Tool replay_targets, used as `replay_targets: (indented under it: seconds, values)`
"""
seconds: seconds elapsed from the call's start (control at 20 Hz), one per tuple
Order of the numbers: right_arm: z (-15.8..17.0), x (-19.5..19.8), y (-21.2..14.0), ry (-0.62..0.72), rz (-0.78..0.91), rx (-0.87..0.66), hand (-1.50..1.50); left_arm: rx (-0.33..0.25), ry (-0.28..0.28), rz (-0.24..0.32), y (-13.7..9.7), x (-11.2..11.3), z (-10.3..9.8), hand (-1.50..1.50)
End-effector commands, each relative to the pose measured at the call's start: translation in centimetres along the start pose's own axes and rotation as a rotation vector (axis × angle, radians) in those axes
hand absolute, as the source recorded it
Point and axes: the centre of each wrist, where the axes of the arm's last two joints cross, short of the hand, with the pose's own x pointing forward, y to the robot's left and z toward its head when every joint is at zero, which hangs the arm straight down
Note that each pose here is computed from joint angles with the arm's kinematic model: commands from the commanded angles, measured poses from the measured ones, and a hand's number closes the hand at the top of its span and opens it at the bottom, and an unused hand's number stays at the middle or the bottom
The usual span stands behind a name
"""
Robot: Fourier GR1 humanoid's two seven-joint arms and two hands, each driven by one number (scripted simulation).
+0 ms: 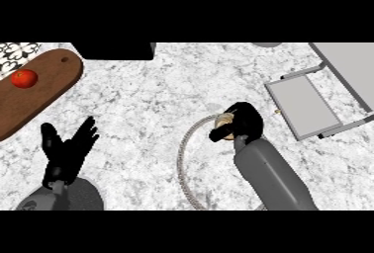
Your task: Pick the cupcake from the placemat and place it in the tiered shelf
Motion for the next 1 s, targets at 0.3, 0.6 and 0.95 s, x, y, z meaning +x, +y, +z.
replay_targets:
  seconds: [0.3,0.6,0.95]
  values:
    - [-3.6,8.7,-7.9,0.188,-0.241,-0.449,1.5,-0.032,-0.008,-0.022,-2.4,0.1,0.0,0.0]
    - [-1.0,15.4,-13.8,0.137,-0.212,-0.702,1.5,-0.011,0.023,-0.026,-0.4,0.2,-0.5,0.0]
    - [0.4,19.0,-19.0,0.181,-0.195,-0.829,1.5,0.005,0.006,-0.013,0.2,0.9,-0.5,0.0]
